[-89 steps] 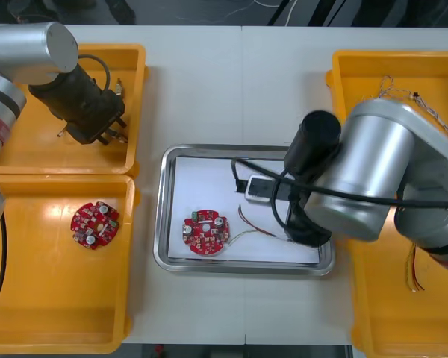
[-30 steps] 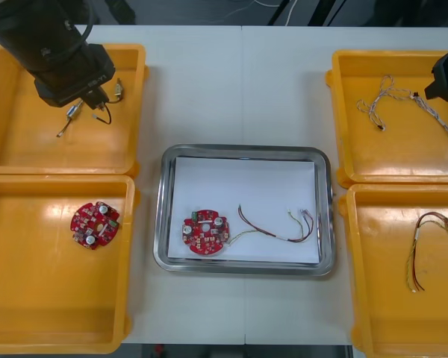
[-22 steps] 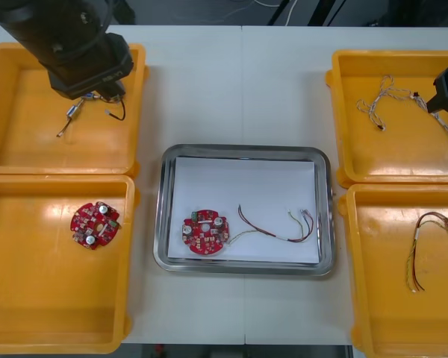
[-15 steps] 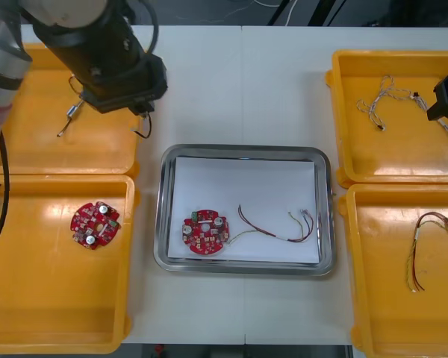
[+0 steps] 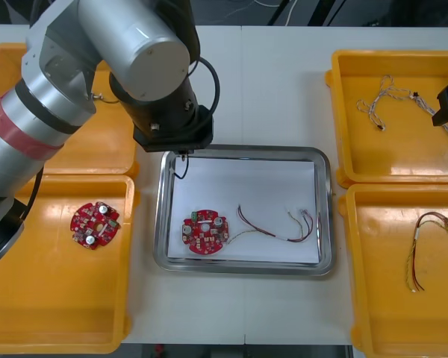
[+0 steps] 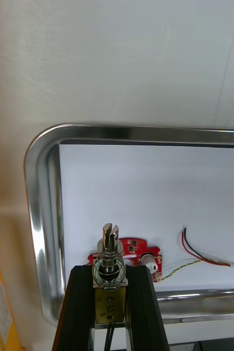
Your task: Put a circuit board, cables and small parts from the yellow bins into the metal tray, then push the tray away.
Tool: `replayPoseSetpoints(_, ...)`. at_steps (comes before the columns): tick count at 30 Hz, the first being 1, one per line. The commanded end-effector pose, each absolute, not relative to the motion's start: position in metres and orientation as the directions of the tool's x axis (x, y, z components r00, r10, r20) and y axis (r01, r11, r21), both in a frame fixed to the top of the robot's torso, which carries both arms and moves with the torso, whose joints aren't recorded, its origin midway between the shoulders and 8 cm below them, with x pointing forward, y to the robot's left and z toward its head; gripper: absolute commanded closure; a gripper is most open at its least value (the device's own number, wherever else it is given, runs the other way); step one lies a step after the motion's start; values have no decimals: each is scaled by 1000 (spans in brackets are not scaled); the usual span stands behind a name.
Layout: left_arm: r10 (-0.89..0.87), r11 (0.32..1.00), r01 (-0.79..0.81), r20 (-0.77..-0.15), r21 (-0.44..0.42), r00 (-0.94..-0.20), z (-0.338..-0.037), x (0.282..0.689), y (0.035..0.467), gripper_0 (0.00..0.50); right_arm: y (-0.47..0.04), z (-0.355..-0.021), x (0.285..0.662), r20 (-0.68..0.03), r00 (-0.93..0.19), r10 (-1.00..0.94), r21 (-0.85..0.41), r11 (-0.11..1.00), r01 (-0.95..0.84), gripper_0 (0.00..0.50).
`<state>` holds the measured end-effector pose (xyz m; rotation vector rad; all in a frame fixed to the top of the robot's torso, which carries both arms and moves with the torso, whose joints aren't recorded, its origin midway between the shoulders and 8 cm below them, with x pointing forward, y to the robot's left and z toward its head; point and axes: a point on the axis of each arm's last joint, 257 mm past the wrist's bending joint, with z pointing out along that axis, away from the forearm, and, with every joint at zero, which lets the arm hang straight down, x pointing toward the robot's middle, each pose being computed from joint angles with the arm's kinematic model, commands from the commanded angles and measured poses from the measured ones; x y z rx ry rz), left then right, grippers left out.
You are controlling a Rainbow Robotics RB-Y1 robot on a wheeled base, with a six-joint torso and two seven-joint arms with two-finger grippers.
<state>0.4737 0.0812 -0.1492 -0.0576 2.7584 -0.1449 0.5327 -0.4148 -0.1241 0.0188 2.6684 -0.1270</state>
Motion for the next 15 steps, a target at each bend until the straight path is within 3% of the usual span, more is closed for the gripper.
replayPoseSetpoints(1, -87, 988, -32, -371, -152, -924, -165, 466, 57, 500, -436, -69, 556, -529, -849, 0, -102, 993, 64, 0)
replayPoseSetpoints(15, -59, 993, -15, -390, -114, -919, -219, 463, 55, 500, -470, -87, 578, -541, -833, -112, -179, 984, -17, 0)
